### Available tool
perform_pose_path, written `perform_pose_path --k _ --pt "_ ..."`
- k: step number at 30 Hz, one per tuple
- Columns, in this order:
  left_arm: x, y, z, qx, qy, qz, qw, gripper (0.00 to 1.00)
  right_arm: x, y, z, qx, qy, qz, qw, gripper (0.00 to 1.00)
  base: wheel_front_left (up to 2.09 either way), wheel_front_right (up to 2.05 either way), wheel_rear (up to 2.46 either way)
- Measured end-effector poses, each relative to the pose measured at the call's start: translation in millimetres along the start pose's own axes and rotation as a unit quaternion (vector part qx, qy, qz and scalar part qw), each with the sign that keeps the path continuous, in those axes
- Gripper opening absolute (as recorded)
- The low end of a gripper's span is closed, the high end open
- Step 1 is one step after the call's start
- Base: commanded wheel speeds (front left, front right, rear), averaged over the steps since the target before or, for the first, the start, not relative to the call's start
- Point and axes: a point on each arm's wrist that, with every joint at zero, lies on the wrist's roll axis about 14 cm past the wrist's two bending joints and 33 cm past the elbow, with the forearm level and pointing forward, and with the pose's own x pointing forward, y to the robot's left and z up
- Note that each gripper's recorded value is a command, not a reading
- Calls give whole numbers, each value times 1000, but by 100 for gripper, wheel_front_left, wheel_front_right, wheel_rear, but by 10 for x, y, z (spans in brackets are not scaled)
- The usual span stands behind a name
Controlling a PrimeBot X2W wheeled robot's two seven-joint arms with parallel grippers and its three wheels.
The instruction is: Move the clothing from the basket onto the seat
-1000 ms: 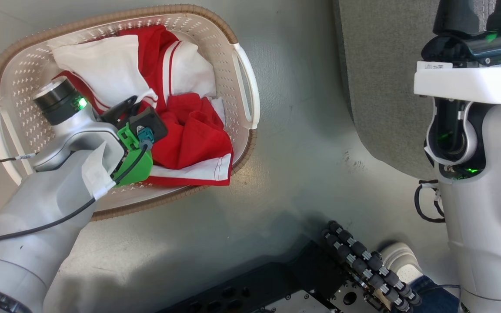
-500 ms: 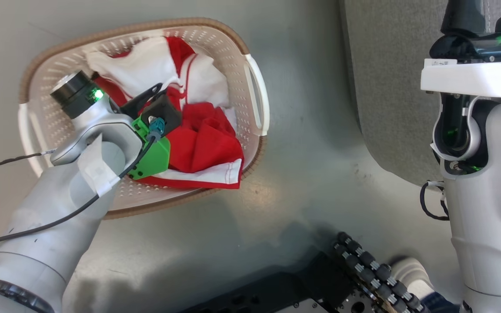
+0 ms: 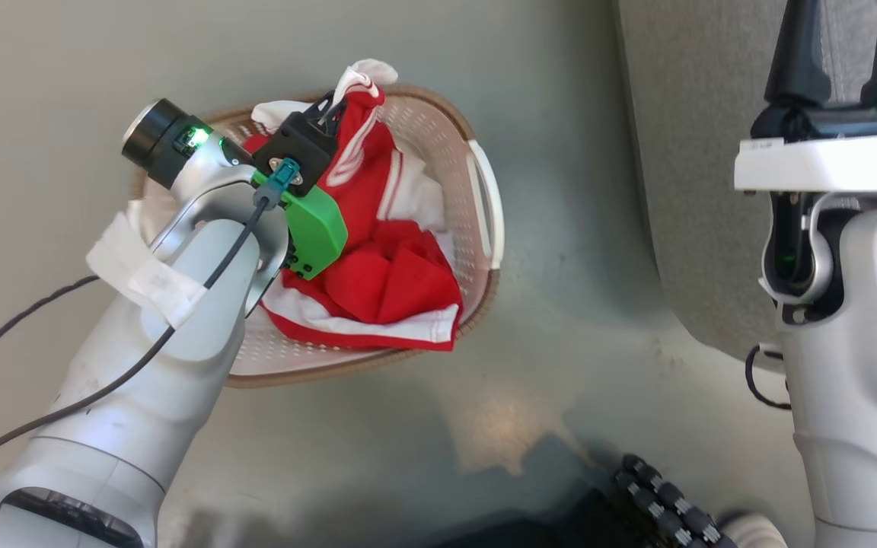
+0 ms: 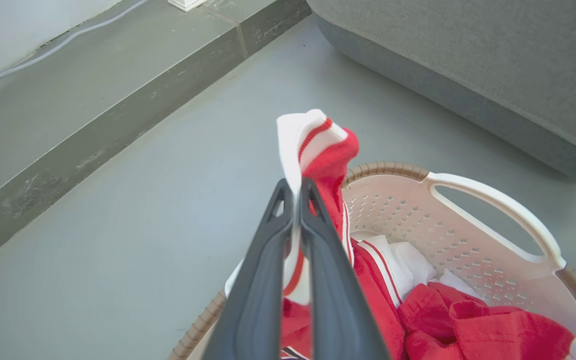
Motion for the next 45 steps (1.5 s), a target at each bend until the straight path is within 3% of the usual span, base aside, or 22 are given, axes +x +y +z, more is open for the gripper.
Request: perform_pose_path --k 16,33,45 --pt "-480 266 1269 40 -115 69 990 0 -245 155 326 20 -15 29 999 100 0 0 0" --pt "-1249 144 2504 86 -220 118 964 0 -793 340 623 47 -19 70 996 100 0 0 0" --pt "-1627 -198 2633 95 -216 128 963 0 -1222 449 798 54 -28 104 993 100 0 0 0"
